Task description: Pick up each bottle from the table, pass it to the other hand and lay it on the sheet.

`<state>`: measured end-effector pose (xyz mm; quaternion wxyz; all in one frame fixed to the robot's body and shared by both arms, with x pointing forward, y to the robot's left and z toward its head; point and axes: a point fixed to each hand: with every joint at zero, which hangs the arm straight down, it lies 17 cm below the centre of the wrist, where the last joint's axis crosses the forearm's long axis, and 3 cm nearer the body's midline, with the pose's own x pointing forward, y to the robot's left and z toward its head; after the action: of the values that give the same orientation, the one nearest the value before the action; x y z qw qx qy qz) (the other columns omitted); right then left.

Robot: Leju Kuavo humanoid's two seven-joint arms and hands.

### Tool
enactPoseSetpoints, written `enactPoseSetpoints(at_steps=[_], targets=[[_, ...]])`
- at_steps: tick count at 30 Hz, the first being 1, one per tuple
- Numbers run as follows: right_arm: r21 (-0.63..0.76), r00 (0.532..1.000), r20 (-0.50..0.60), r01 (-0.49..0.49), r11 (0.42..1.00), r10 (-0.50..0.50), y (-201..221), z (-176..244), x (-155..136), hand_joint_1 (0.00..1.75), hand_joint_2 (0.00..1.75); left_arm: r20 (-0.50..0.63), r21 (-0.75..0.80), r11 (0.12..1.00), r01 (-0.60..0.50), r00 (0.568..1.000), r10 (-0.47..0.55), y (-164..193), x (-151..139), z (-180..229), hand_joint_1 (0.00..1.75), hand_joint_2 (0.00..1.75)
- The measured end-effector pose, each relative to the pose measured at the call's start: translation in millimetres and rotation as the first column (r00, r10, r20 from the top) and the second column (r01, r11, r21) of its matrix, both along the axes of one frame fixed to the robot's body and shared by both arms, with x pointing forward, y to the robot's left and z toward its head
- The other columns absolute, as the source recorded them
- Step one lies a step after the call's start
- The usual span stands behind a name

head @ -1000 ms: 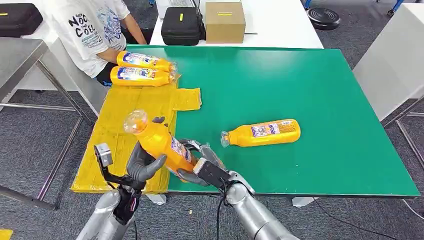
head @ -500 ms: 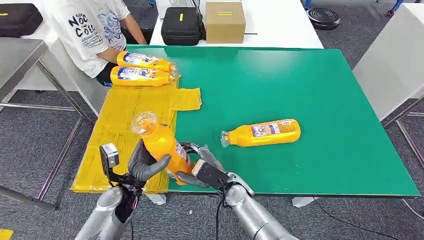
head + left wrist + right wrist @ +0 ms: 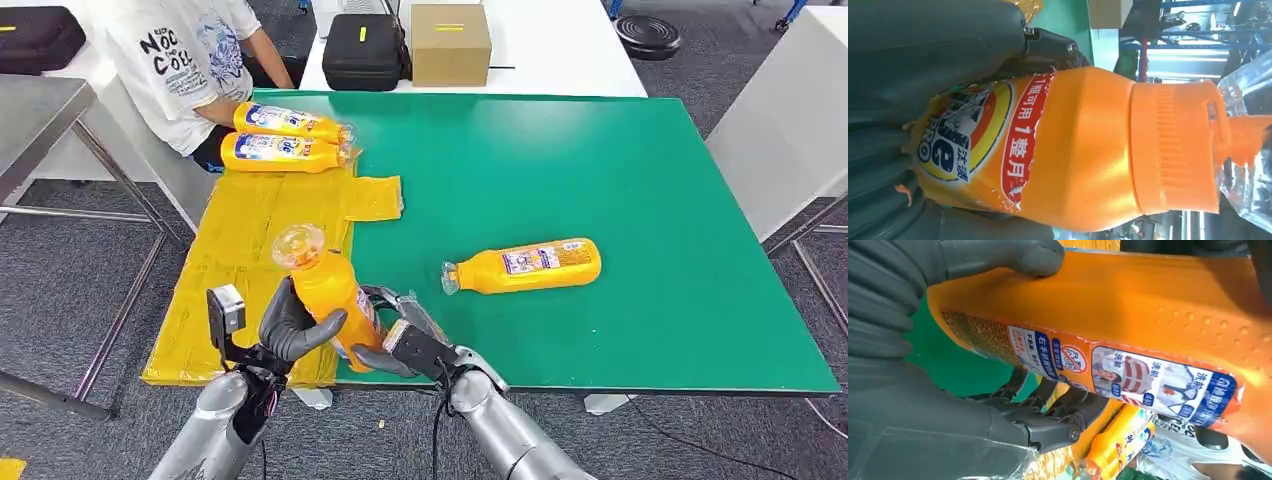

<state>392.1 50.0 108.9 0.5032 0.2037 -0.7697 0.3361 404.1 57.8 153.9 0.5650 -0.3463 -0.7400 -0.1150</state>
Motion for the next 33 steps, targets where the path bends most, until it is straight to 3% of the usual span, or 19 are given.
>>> enactPoseSetpoints(at_steps=[1,2,27,33], targets=[[-0.001,1.0,0.007,0.006,1.0,-0.006,1,1,0,0.0,1.75,-0.001,0.006,1.0,0.002,1.0,-0.002,-1,0,-1,1.75,1.75],[0.0,1.0,0.009,0.014,1.0,-0.014,1,0,0,0.0,0.0,-0.002,0.009,1.0,0.003,1.0,-0.003,-1,0,-2,1.75,1.75],[0.057,0.994,0.08,0.073,0.996,-0.078,-9,27,-5,0.0,0.0,0.039,0.03,1.0,-0.001,0.999,-0.001,-3,9,14,1.75,1.75],[0.08,0.987,0.127,0.089,0.993,-0.098,-17,44,-8,0.0,0.0,0.106,0.128,0.987,-0.094,0.991,0.08,4,24,14,1.75,1.75]])
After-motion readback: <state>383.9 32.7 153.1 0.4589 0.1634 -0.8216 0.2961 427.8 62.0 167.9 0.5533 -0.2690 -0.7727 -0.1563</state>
